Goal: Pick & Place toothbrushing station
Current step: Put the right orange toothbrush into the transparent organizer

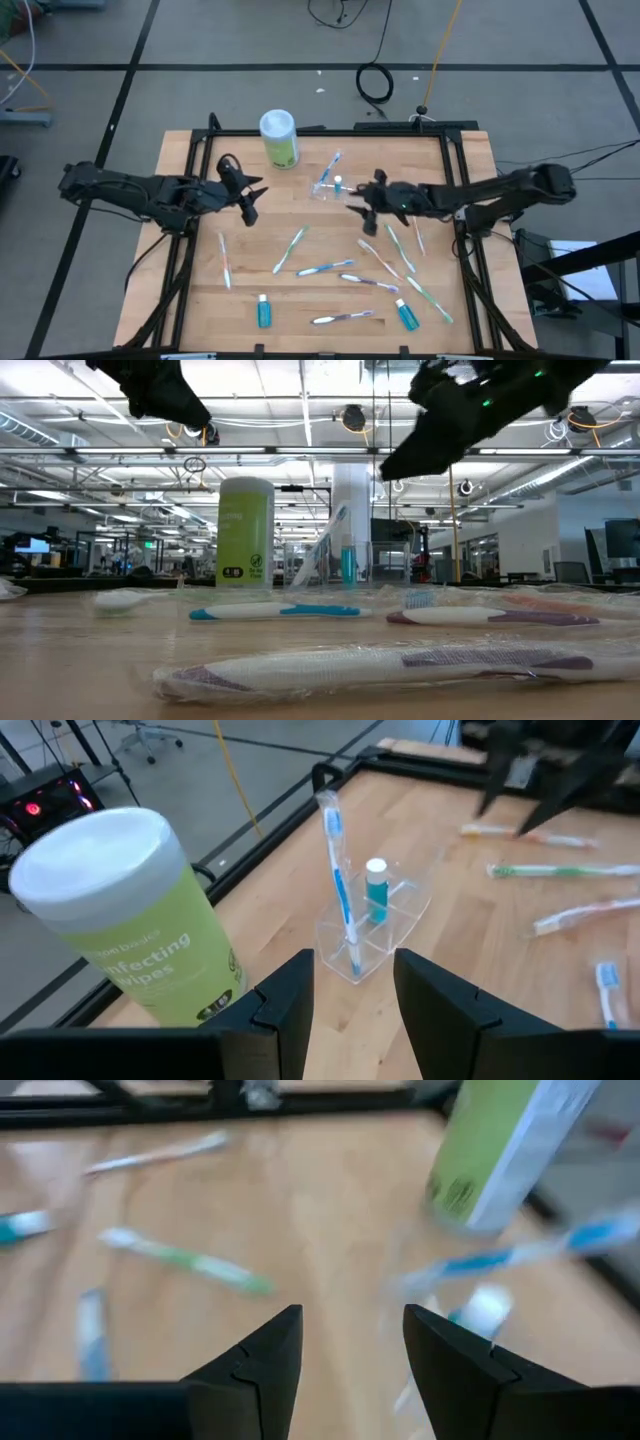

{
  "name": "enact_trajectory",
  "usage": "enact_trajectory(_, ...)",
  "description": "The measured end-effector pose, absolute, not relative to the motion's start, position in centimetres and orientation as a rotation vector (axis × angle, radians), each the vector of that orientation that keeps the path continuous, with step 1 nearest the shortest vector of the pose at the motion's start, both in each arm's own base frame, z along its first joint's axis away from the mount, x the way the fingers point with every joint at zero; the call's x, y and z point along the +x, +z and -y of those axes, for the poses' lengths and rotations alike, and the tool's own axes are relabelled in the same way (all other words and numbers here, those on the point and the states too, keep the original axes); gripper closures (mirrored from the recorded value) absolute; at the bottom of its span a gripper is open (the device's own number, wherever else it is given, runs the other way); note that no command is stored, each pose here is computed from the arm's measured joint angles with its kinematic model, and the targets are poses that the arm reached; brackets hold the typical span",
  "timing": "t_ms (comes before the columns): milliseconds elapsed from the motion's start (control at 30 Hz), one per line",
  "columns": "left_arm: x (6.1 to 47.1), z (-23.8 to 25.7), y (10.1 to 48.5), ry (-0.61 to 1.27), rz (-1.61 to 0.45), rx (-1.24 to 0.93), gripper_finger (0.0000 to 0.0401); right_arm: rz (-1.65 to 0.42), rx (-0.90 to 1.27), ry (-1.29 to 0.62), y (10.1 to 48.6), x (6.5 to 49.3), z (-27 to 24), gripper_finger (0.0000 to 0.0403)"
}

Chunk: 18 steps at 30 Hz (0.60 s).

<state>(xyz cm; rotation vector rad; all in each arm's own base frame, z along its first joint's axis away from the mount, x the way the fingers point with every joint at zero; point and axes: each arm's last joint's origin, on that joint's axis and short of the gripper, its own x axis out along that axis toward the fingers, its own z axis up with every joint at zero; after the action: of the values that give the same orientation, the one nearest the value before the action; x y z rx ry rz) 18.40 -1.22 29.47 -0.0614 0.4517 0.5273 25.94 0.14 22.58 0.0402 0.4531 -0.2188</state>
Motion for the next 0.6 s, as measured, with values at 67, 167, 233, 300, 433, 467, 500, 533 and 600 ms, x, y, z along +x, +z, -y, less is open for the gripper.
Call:
enact_trajectory(67,18.7,1.3,29.2,0.529,-0.465,-0.056,0.0254,-0.522,0.106,-0.196,22.6,24.8,-1.2,0.0238)
enact_trajectory(167,19.1,1.3,28.9,0.532,-0.480,-0.060,0.0254,-0.635,0.245,-0.120,22.3,23.4,-2.6,0.0239)
enact_trajectory(233,19.4,1.4,28.7,0.531,-0.482,-0.082,0.0254,-0.705,0.346,-0.098,22.0,22.8,-3.5,0.0239)
enact_trajectory(300,19.7,1.5,28.5,0.518,-0.485,-0.119,0.0254,-0.762,0.426,-0.088,21.6,22.4,-4.3,0.0239)
enact_trajectory(433,20.7,1.9,27.8,0.460,-0.513,-0.186,0.0254,-0.892,0.502,-0.069,20.9,21.3,-5.6,0.0239)
enact_trajectory(467,20.9,1.9,27.6,0.448,-0.523,-0.209,0.0254,-0.929,0.517,-0.085,20.7,21.0,-5.8,0.0239)
enact_trajectory(500,21.1,2.0,27.4,0.440,-0.532,-0.239,0.0254,-0.966,0.530,-0.108,20.5,20.6,-5.9,0.0239)
enact_trajectory(533,21.4,2.1,27.1,0.438,-0.542,-0.271,0.0254,-1.002,0.537,-0.130,20.3,20.3,-5.9,0.0239)
enact_trajectory(600,21.8,2.3,26.5,0.442,-0.567,-0.327,0.0254,-1.070,0.536,-0.171,19.9,19.7,-5.9,0.0239)
